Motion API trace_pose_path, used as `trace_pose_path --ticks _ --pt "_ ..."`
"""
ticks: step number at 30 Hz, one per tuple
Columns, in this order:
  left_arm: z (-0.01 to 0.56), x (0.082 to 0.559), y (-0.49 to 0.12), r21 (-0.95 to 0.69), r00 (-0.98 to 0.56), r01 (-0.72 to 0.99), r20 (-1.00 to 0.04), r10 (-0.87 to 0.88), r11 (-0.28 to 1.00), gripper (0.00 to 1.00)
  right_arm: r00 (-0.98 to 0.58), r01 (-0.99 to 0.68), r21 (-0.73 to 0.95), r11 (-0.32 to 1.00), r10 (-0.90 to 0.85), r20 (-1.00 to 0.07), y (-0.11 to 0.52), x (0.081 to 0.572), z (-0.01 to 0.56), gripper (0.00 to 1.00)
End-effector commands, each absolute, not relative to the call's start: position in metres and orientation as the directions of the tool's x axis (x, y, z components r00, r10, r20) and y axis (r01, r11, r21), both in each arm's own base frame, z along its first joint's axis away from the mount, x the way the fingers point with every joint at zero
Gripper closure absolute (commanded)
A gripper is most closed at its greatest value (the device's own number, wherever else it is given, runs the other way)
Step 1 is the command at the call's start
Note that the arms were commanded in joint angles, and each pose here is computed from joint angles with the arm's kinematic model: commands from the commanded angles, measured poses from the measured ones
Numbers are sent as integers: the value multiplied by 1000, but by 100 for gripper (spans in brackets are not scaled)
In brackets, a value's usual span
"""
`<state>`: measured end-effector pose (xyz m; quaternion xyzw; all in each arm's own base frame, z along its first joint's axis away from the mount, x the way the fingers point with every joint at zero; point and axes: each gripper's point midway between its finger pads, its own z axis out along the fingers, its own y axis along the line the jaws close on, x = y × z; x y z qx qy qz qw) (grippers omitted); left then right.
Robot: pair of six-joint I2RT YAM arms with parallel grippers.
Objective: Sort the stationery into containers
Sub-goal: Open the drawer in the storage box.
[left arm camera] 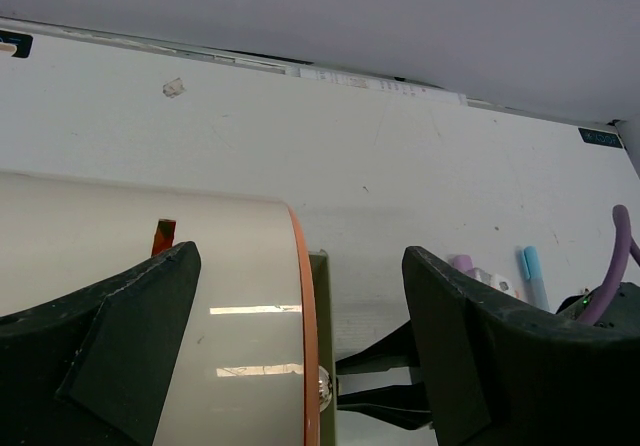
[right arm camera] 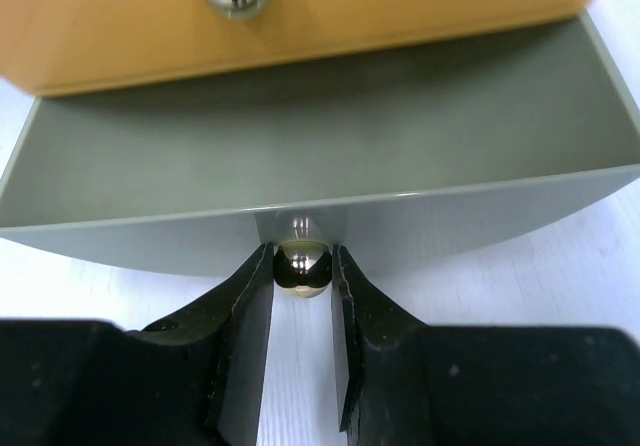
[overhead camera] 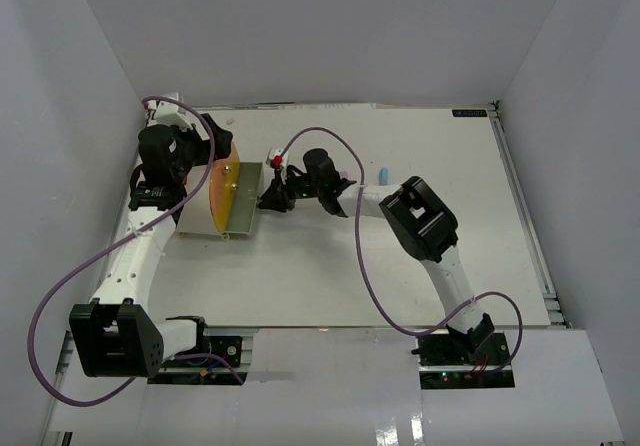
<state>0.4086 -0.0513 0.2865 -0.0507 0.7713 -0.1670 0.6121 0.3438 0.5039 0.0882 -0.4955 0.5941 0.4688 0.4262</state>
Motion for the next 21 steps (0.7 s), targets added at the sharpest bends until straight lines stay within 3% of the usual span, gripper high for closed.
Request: trace_pose_path --ticks 1,6,9,12,13,14,16,21 --pt "244 393 -52 -350 -385 82 -875 -294 933 7 -96 -993 82 86 -173 -980 479 354 110 83" --pt "244 392 -52 -347 -385 83 -876 -291 934 7 -104 -991 85 105 -186 -977 460 353 109 82" --pt "243 392 -53 -349 -389 89 -874 -291 933 7 -111 -990 90 111 -197 -974 455 351 108 76" --pt "245 392 -52 -349 -383 90 -877 -291 933 5 -114 -987 87 135 -209 -971 448 350 110 61" --pt "246 392 -53 -348 -382 90 -877 -291 933 5 -114 -984 80 160 -212 -971 444 353 112 49" --pt "247 391 -53 -347 -379 92 -879 -289 933 4 -118 -980 79 182 -213 -970 436 352 117 43" --pt "249 391 -53 -348 -376 98 -880 -289 932 3 -140 -961 79 265 -222 -965 423 360 121 35" --pt "253 390 -54 -347 -367 103 -884 -289 932 2 -229 -824 57 563 -240 -943 373 382 140 30"
